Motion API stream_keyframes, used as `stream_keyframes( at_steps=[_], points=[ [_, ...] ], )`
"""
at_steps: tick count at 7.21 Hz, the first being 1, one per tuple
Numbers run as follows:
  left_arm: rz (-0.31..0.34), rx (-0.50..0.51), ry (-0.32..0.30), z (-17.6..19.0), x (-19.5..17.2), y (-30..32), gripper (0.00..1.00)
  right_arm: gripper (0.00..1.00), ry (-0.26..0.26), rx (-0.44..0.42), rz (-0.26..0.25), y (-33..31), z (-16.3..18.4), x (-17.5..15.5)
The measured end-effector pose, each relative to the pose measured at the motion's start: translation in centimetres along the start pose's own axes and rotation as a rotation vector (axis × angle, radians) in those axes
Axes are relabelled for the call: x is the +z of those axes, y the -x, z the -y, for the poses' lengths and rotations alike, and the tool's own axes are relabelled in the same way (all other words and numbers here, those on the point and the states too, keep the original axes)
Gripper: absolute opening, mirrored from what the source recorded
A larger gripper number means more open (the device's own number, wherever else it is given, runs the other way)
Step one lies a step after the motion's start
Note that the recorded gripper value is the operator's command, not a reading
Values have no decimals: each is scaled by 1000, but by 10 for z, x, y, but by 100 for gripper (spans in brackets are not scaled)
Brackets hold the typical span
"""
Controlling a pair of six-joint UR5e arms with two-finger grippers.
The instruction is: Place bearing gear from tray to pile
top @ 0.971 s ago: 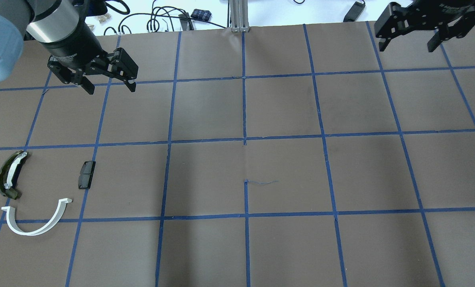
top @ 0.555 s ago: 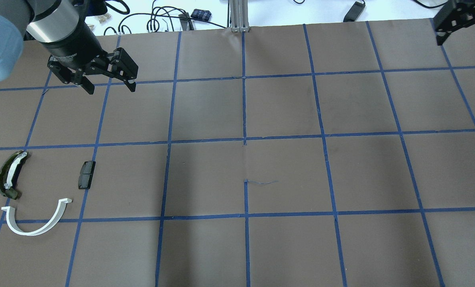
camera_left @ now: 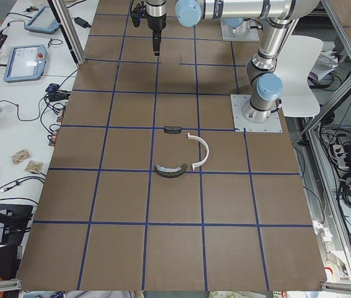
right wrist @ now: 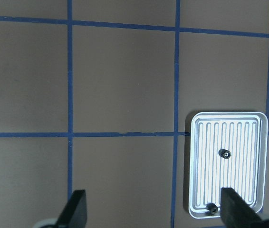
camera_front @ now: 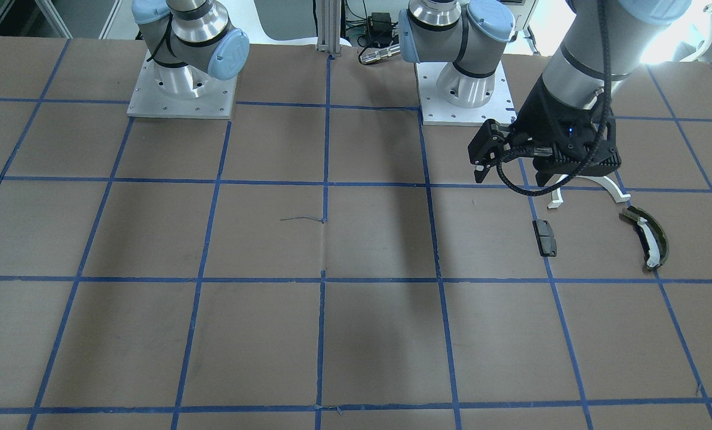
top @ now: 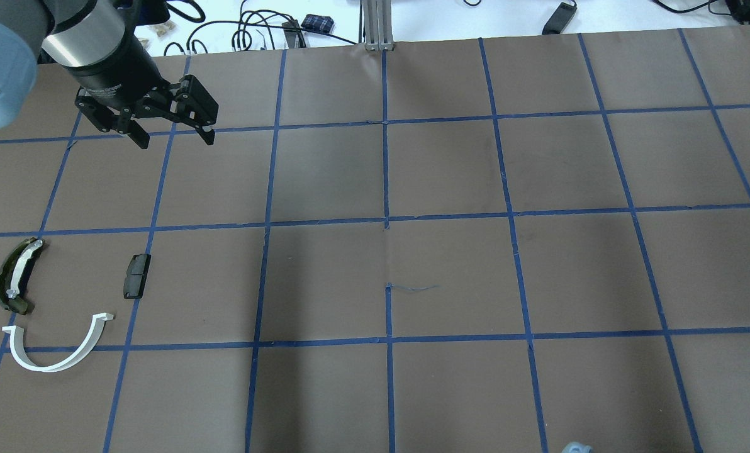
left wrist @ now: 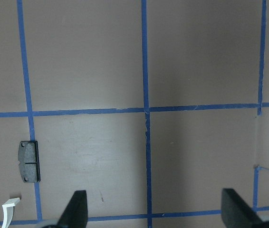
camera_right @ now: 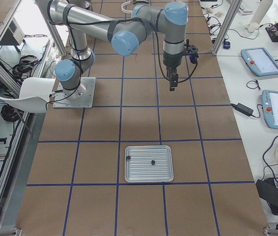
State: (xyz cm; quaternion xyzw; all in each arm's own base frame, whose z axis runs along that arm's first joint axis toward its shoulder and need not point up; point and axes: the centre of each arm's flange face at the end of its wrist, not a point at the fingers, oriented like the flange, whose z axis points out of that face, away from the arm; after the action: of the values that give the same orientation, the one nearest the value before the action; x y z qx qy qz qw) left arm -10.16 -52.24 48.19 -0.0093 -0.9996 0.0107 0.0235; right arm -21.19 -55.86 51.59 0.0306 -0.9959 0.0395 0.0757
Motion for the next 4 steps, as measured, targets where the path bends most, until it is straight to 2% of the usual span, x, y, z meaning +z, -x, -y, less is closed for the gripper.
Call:
stream_keyframes(
  at_steps=[2,4],
  points=[
    [0,-1,1,0,1,0,100,100,9,-41,8,-19,4,10],
    [-1,-1,2,0,1,0,100,100,7,-33,11,-17,2,4]
  ],
)
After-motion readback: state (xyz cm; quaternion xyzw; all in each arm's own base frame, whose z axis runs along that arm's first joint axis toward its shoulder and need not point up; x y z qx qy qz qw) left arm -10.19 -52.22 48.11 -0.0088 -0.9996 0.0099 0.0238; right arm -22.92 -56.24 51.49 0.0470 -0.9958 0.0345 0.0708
